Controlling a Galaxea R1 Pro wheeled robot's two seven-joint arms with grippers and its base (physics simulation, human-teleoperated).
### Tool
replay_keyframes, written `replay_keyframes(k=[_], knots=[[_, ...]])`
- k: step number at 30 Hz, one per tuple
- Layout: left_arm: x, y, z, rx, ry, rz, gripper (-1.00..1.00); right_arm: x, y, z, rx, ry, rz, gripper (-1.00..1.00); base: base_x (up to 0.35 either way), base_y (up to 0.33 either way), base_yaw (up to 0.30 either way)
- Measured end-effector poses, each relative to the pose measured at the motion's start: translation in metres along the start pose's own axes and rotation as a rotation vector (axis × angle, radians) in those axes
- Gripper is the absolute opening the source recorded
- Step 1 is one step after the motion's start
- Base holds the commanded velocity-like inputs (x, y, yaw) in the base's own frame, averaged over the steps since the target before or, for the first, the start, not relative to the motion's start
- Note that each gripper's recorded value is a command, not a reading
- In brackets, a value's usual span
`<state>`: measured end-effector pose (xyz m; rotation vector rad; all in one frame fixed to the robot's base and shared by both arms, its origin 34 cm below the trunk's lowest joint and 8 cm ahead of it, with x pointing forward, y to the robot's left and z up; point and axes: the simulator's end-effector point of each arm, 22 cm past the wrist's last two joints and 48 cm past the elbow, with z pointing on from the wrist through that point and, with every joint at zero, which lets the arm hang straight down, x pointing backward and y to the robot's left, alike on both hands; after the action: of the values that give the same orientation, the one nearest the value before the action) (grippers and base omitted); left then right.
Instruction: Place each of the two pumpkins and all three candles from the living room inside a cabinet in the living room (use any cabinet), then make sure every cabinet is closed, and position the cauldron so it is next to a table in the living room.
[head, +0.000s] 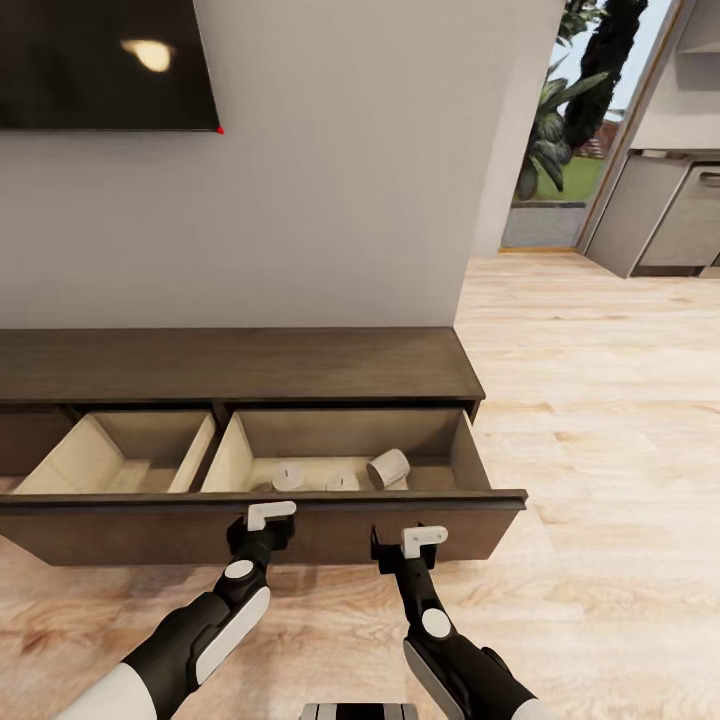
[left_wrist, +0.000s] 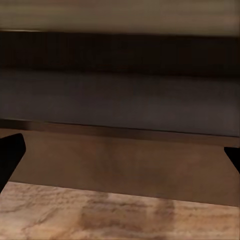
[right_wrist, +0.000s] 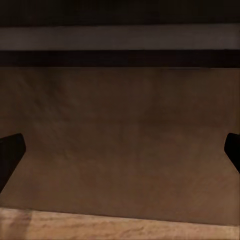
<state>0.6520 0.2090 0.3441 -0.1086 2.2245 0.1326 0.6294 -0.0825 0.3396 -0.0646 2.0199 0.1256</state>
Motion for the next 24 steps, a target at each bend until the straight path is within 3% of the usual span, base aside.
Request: replay_keyframes(k=[18,24], knots=[[-0.0001,0.0003,0.0,-0.001,0.0,0.0,1.0,0.0004,0.0014,-0.0001,-0.007,0.0,0.0,1.0,0.001,0.0,0.0],[0.0003,-0.0003,-0.0003,0.001,0.002,-0.002,1.0,0.0018,0.001,-0.0004,-0.006,0.003,-0.002,1.0,0.241,0.0,0.0]])
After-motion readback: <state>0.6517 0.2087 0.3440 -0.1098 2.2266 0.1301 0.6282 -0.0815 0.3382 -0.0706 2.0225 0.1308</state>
